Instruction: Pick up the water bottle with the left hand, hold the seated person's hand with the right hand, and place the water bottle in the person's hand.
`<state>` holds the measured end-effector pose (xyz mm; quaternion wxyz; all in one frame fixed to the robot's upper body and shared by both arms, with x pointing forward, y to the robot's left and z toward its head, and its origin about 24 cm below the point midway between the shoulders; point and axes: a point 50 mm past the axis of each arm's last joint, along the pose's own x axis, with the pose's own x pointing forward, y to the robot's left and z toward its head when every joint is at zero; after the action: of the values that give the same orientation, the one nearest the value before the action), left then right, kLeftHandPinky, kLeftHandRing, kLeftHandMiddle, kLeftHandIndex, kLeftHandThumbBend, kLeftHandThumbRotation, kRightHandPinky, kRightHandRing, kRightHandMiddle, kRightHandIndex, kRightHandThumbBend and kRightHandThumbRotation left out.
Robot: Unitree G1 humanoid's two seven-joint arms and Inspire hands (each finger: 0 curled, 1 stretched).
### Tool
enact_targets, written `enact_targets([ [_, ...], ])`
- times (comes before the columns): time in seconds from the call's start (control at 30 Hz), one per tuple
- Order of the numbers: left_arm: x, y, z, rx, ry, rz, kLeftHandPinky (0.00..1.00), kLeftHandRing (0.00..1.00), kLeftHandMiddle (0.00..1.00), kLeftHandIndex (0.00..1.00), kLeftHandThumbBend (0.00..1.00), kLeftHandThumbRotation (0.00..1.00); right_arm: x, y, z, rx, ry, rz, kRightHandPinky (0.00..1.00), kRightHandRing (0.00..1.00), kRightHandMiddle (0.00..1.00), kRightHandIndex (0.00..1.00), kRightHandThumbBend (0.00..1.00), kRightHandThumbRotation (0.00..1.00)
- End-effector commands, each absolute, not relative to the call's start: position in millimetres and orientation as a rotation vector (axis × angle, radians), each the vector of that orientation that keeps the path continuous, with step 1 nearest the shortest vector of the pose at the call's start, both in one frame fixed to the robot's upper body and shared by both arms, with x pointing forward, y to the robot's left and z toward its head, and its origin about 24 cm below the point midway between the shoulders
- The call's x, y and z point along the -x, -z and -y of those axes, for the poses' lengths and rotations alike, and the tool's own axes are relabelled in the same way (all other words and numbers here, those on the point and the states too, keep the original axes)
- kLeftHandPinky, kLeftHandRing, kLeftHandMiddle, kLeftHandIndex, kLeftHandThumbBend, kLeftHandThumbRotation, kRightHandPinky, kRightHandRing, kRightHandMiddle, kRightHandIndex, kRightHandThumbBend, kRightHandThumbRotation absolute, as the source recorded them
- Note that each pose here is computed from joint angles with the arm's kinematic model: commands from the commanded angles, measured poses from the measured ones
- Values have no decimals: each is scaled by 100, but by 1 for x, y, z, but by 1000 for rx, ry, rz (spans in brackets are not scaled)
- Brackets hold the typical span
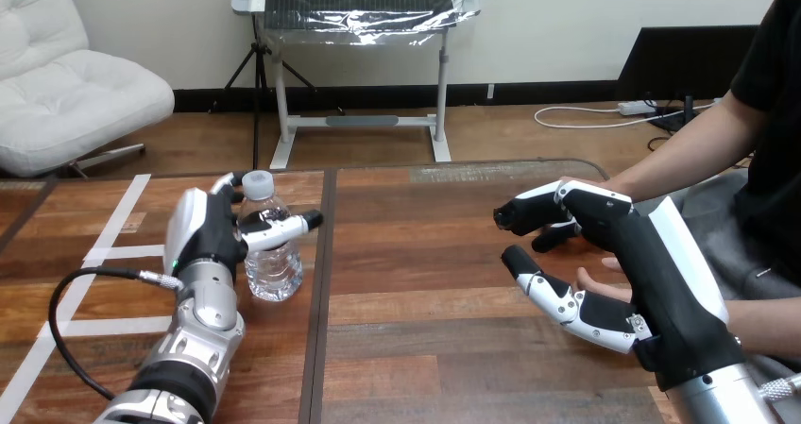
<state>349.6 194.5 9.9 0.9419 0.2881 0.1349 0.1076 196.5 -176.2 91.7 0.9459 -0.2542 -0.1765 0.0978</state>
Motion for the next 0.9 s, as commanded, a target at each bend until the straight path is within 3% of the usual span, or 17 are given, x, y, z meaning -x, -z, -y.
enact_targets([
  [0.0, -358, -27, -187, -591, -251, -154, 48, 53, 56, 56, 72, 3, -199, -111, 177, 538, -193, 447, 55, 63, 63, 59, 42, 0],
  [0.3, -357, -26, -188, -620, -253, -146, 39, 42, 46, 49, 70, 0, -199, -112, 176, 541, -195, 450, 54, 62, 62, 58, 42, 0],
  [0.87, -356, -25, -190, -632, -252, -155, 38, 42, 46, 50, 70, 0, -199, -112, 175, 541, -200, 450, 53, 61, 62, 58, 42, 0],
])
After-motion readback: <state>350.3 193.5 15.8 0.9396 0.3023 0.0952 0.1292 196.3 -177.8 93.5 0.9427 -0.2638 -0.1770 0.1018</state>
